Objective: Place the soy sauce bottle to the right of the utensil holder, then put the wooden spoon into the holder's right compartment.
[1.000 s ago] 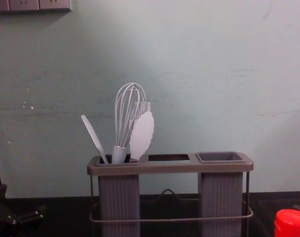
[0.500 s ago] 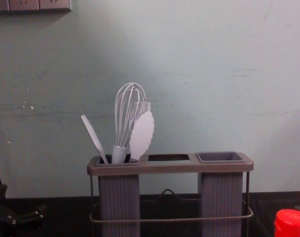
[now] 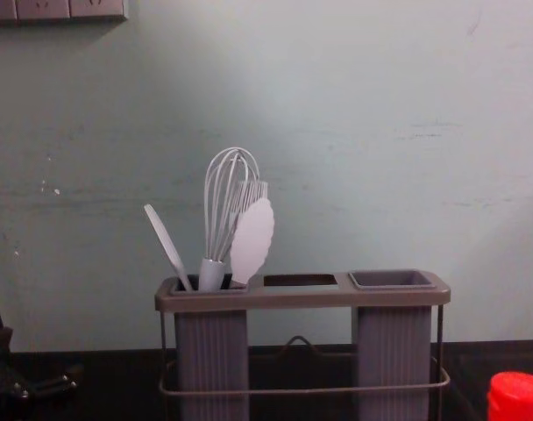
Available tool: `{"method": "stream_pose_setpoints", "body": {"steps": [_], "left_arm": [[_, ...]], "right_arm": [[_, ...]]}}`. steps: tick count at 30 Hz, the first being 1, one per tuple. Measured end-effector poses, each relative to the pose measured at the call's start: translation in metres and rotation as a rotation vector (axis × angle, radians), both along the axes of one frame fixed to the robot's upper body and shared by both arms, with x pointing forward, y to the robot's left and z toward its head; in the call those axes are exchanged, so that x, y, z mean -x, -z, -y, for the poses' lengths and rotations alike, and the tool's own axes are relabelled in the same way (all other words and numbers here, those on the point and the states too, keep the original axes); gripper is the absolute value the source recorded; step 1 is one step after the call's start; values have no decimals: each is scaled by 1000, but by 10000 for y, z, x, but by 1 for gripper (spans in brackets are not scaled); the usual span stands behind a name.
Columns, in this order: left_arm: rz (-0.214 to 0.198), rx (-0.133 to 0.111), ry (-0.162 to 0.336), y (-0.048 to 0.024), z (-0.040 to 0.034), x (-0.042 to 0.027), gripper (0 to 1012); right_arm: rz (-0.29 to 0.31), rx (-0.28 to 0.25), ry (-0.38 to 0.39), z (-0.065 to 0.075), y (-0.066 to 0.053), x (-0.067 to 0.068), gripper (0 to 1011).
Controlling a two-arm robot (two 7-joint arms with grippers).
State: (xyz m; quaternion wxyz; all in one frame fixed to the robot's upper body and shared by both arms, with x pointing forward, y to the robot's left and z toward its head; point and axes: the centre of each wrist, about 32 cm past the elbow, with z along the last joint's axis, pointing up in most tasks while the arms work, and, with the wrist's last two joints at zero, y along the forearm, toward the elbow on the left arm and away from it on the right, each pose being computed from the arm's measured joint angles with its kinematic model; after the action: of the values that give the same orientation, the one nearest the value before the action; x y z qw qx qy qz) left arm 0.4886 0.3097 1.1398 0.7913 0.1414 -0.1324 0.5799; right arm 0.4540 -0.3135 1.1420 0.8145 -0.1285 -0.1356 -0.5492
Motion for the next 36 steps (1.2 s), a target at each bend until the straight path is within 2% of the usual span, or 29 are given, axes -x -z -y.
{"method": "stream_pose_setpoints", "body": {"steps": [6, 10, 21, 26, 36], "left_arm": [[0, 0, 0, 0, 0, 0, 1011], [0, 0, 0, 0, 0, 0, 1011], [0, 0, 0, 0, 0, 0, 1011], [0, 0, 0, 0, 0, 0, 1011], [0, 0, 0, 0, 0, 0, 1011]], "right_arm": [[-1, -6, -24, 4, -14, 221, 1004], [-6, -33, -26, 33, -26, 423, 1004], [-28, -104, -42, 37, -63, 851, 1004], [-33, -120, -56, 31, -98, 943, 1004], [-80, -188, -134, -42, -209, 1151, 1004]]}}
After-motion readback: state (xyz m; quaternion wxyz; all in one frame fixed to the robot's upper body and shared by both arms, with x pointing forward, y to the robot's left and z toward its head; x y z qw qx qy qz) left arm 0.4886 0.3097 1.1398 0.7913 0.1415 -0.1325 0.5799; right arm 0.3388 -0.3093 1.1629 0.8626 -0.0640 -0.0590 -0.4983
